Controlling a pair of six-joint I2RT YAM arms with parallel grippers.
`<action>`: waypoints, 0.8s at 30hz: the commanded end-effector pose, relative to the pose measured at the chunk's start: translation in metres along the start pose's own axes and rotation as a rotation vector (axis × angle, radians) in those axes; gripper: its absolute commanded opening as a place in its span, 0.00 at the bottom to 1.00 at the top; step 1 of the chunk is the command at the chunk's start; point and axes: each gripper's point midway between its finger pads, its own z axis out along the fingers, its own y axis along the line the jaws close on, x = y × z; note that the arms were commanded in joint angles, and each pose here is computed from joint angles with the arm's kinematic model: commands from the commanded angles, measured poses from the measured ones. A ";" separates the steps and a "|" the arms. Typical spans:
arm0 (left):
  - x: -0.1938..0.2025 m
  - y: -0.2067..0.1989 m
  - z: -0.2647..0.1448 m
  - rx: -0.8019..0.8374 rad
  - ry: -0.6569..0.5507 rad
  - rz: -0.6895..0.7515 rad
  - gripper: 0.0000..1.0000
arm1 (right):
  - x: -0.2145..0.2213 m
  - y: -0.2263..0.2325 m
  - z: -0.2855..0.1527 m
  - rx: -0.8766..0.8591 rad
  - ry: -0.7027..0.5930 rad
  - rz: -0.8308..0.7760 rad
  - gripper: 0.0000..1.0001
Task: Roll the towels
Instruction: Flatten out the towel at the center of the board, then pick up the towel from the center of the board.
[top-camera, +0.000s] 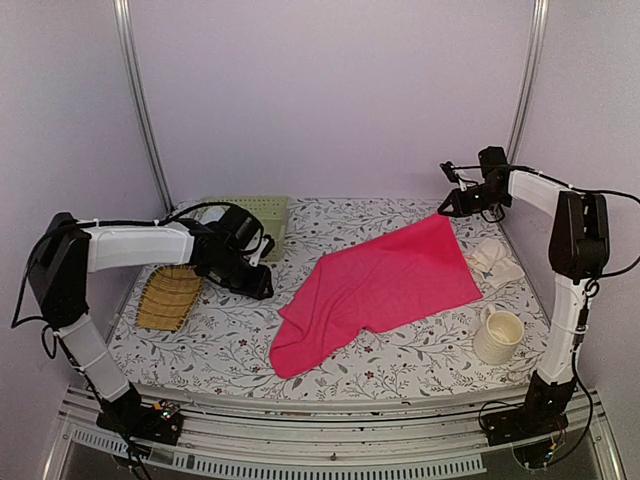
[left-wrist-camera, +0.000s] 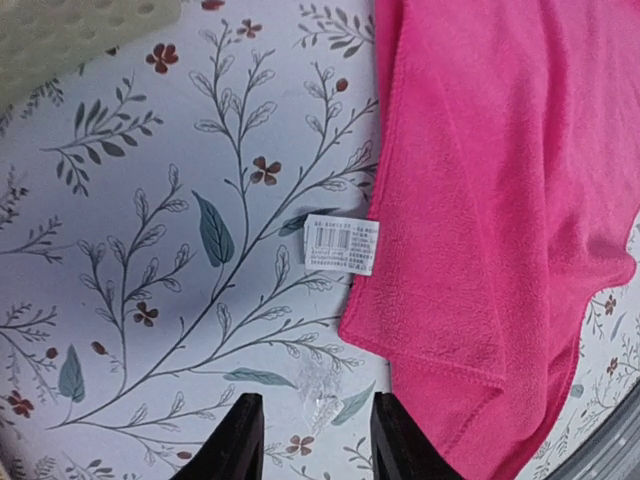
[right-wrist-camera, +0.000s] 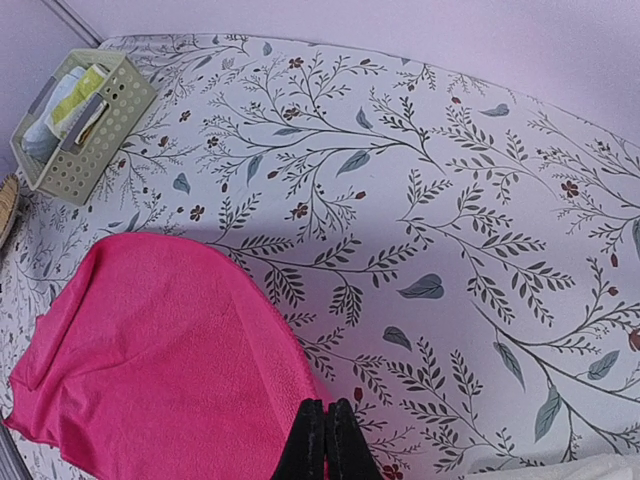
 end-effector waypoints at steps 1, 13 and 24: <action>0.006 -0.005 0.027 0.005 0.074 -0.066 0.43 | -0.007 0.012 -0.006 -0.053 -0.033 -0.008 0.02; 0.019 -0.015 0.062 -0.044 0.189 -0.009 0.41 | -0.001 0.020 0.000 -0.088 -0.016 -0.018 0.02; 0.053 -0.001 0.083 -0.176 0.323 0.054 0.38 | 0.002 0.022 0.003 -0.108 -0.012 -0.017 0.02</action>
